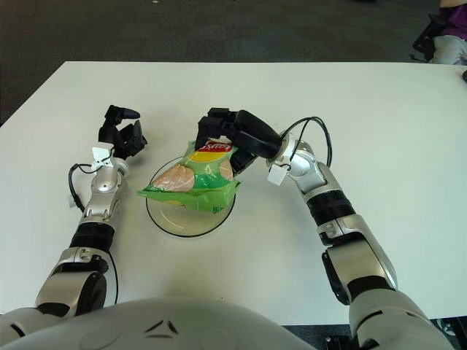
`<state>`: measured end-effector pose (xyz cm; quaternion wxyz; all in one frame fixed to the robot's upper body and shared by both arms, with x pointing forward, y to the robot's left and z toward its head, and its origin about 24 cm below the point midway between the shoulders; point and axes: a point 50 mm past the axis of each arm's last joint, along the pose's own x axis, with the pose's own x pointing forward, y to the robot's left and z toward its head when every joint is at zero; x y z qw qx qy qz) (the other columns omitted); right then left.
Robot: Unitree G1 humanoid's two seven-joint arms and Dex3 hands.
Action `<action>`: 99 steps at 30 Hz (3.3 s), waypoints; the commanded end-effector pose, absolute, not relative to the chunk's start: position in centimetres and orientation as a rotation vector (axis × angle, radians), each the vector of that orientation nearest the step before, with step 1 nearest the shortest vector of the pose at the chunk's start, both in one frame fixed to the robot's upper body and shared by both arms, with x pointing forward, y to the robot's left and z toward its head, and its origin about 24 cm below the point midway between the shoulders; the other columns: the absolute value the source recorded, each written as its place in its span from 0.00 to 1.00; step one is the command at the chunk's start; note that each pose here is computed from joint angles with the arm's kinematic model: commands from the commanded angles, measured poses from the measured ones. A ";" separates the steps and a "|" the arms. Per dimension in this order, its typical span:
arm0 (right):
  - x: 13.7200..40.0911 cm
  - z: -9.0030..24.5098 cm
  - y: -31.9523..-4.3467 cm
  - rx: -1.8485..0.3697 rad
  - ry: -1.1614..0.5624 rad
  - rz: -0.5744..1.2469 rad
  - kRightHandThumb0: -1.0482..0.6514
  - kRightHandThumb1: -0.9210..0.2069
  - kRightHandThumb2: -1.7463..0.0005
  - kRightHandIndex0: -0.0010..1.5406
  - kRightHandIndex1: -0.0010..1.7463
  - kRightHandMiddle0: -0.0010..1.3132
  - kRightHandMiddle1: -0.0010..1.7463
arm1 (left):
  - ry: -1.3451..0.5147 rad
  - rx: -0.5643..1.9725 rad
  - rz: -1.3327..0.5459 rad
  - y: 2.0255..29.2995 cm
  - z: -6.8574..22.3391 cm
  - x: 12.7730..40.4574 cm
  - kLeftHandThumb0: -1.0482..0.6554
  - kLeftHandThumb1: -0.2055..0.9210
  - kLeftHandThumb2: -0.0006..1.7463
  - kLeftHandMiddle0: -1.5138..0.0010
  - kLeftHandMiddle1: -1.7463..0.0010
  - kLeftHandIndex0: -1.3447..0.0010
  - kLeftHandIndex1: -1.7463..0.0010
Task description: Put the snack into the plate.
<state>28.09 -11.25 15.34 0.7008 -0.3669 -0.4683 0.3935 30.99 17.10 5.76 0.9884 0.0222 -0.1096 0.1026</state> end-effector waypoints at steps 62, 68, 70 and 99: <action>28.7 17.7 -13.6 -1.058 -1.015 0.906 0.29 0.00 0.80 0.00 0.00 0.04 0.00 | -0.250 0.056 0.193 17.1 6.3 31.4 0.40 0.82 0.45 0.42 0.00 0.76 0.00; 28.4 17.5 -12.4 -1.069 -1.033 0.897 0.42 0.00 0.83 0.00 0.00 0.05 0.01 | -0.252 0.056 0.193 17.0 6.3 31.3 0.40 0.83 0.44 0.42 0.00 0.76 0.00; 28.3 17.5 -12.1 -1.078 -1.041 0.898 0.46 0.00 0.83 0.00 0.00 0.06 0.01 | -0.253 0.055 0.193 17.0 6.4 31.3 0.40 0.83 0.44 0.42 0.00 0.76 0.00; 28.1 17.7 -10.9 -1.370 -1.178 0.799 0.55 0.00 0.83 0.00 0.00 0.10 0.02 | -0.263 0.057 0.191 16.8 6.5 31.2 0.40 0.83 0.44 0.41 0.00 0.76 0.00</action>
